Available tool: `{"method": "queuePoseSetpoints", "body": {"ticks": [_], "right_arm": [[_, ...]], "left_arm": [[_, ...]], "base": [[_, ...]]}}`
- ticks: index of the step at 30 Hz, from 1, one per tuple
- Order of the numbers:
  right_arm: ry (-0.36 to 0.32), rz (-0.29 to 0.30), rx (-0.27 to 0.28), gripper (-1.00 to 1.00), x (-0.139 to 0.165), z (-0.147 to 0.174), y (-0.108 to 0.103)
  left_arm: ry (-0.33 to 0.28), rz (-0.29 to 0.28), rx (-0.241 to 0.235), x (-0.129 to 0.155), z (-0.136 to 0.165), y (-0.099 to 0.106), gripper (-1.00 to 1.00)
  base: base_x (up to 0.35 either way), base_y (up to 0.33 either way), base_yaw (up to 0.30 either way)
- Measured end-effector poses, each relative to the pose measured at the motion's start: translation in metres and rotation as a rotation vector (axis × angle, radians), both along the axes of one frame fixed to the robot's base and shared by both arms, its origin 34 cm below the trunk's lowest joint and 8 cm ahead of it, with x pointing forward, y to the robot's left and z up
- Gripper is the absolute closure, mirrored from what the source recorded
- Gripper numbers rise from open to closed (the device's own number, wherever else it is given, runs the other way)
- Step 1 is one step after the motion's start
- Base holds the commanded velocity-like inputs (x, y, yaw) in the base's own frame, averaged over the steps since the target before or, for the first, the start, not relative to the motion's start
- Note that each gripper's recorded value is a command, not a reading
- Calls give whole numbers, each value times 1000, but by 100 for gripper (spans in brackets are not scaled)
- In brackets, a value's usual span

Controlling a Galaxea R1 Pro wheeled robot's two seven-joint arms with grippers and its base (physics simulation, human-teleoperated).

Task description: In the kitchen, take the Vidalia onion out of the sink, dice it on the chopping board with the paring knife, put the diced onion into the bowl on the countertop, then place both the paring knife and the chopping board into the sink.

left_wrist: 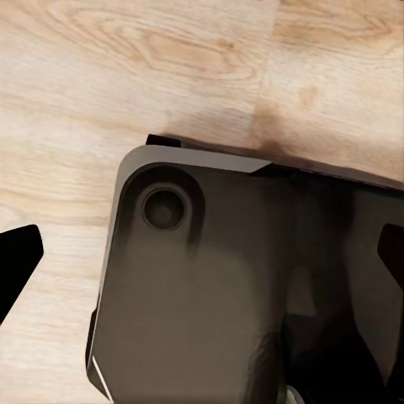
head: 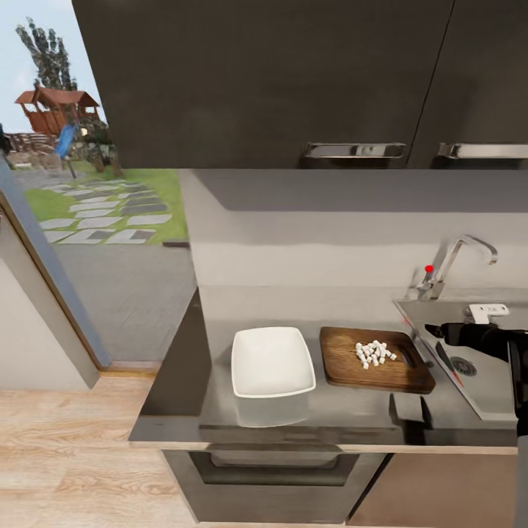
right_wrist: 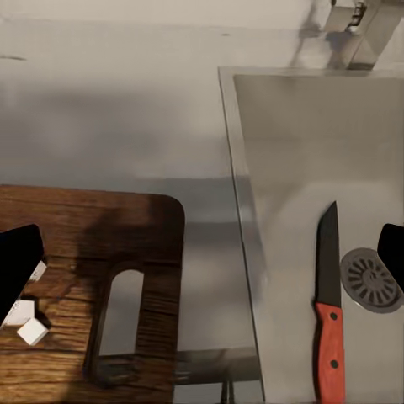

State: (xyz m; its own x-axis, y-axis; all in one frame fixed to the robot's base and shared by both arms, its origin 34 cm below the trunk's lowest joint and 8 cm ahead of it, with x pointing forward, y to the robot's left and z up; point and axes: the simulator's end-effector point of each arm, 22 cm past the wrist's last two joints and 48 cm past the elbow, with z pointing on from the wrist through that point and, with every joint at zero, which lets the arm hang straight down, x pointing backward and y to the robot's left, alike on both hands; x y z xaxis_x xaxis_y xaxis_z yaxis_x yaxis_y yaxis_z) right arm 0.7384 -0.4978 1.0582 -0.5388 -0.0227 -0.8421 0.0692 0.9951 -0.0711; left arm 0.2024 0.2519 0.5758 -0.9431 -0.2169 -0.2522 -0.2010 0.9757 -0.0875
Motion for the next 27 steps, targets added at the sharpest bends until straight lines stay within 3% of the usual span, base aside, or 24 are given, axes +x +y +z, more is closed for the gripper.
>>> {"method": "queuePoseSetpoints", "body": {"ticks": [14,27], "right_arm": [[18,0,13,-100,-1,-9,1],[26,3,22,-100,0,-13,6]], "left_arm": [[0,0,0,0,0,0,-100],[1,0,0,0,0,0,-100]], "base": [[0,8,0],[0,131,0]]}}
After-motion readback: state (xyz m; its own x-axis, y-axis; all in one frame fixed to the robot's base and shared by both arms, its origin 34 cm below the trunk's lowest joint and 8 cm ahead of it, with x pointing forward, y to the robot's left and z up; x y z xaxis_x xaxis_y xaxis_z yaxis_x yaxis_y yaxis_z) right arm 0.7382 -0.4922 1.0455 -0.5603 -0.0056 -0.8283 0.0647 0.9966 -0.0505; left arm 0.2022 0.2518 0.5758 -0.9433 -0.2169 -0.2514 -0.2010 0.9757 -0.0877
